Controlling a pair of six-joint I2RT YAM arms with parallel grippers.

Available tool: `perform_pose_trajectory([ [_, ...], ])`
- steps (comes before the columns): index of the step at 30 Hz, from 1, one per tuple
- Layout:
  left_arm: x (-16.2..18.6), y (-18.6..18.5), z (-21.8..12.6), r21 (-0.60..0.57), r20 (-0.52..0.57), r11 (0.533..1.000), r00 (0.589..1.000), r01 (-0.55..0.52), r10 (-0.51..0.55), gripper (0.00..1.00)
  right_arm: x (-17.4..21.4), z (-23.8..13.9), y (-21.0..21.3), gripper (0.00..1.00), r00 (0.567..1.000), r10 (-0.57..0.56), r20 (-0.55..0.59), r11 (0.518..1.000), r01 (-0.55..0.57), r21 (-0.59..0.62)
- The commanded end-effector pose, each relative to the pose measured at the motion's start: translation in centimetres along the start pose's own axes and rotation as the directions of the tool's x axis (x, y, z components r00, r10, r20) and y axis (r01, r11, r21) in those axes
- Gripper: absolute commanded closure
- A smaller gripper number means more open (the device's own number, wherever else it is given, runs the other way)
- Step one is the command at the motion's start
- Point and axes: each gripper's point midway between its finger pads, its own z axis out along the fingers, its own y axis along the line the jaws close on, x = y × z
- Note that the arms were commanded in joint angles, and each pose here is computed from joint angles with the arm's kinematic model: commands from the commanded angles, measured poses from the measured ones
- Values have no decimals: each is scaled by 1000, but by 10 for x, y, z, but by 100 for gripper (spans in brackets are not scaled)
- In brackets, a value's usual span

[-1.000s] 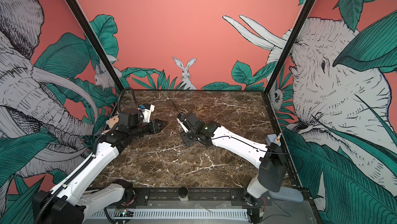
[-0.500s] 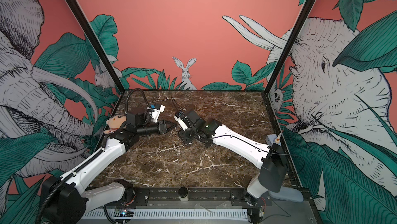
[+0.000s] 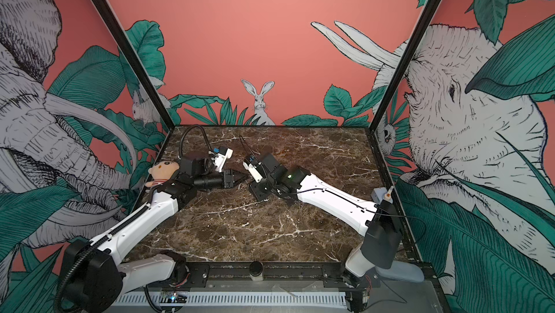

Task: Lock with the key

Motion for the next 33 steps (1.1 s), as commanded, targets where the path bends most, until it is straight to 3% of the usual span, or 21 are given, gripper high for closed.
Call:
perform_pose_trajectory([
  [1, 0, 3, -1, -16, 18, 1000, 1000, -15, 15, 62, -27, -21, 7, 94, 995, -8, 100, 1000, 10, -26],
  [11, -18, 10, -9, -60, 117, 998, 993, -21, 28, 60, -27, -20, 11, 94, 995, 3, 98, 999, 2, -50],
  [26, -8, 1, 8, 75, 31, 997, 999, 4, -6, 56, -34, -24, 16, 95, 993, 6, 114, 998, 2, -70],
  [33, 2, 0, 3, 72, -1, 997, 1000, -10, 10, 63, -36, -25, 15, 95, 993, 3, 115, 998, 5, -65],
])
